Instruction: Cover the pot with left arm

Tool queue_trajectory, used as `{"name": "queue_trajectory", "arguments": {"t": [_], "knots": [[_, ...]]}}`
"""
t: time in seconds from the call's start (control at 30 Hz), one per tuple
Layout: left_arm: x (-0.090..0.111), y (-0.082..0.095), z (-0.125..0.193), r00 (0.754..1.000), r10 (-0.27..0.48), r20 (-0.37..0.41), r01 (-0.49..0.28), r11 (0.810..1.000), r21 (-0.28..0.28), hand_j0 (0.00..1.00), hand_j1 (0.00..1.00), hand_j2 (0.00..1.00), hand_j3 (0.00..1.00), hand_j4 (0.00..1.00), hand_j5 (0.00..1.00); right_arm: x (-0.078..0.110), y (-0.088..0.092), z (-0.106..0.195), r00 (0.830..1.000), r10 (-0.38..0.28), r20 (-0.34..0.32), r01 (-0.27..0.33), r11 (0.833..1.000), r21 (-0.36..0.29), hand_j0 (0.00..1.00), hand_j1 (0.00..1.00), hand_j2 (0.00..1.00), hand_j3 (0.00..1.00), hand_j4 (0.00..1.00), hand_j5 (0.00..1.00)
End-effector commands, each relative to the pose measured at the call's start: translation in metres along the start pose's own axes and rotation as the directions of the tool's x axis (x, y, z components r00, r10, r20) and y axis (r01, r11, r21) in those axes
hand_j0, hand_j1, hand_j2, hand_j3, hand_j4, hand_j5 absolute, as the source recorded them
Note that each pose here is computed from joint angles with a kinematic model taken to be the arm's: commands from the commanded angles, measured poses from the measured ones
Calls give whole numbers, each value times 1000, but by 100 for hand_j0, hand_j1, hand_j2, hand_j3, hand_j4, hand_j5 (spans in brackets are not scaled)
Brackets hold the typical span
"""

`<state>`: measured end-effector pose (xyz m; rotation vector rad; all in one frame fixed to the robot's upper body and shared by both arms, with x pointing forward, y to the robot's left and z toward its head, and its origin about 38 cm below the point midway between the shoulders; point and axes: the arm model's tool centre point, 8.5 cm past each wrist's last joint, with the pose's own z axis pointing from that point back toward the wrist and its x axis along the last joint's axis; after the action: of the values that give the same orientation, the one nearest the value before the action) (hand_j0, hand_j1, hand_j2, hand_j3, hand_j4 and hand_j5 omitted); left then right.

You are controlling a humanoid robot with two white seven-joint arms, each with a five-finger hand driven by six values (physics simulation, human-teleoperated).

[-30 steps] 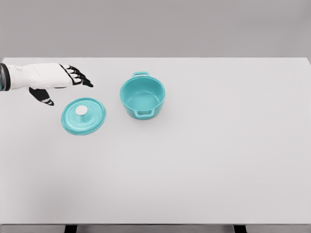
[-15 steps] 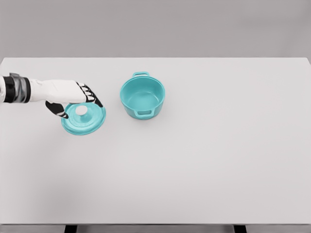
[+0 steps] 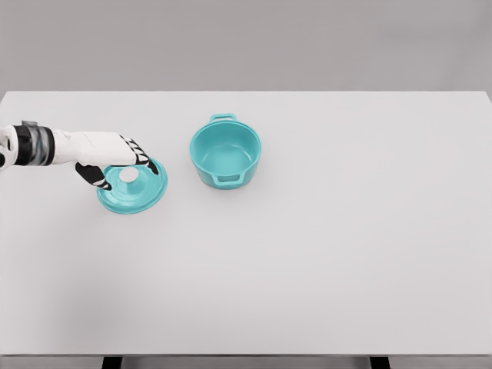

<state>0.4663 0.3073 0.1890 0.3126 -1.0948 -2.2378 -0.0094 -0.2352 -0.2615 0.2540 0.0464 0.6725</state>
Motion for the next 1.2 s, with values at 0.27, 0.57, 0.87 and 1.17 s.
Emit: {"name": "queue_trajectory", "arguments": {"t": [0.27, 0.57, 0.87, 1.17], "knots": [[-7, -5, -5, 1000, 18, -19, -18, 1000, -13, 81, 81, 81, 81, 81, 81, 0, 0, 0, 1000, -1, 0, 1, 1000, 0, 100, 100, 100, 100, 100, 100], [-6, -5, -5, 1000, 15, -15, -15, 1000, -12, 74, 74, 74, 74, 74, 74, 0, 0, 0, 1000, -1, 0, 1, 1000, 0, 100, 100, 100, 100, 100, 100], [-4, -4, -5, 1000, 9, -10, -10, 1000, -10, 73, 73, 73, 73, 73, 73, 0, 0, 0, 1000, -1, 0, 1, 1000, 0, 100, 100, 100, 100, 100, 100], [-2, -2, -7, 1000, 8, -3, -8, 1000, -7, 66, 66, 66, 66, 66, 66, 0, 0, 0, 1000, -1, 0, 1, 1000, 0, 100, 100, 100, 100, 100, 100]]}}
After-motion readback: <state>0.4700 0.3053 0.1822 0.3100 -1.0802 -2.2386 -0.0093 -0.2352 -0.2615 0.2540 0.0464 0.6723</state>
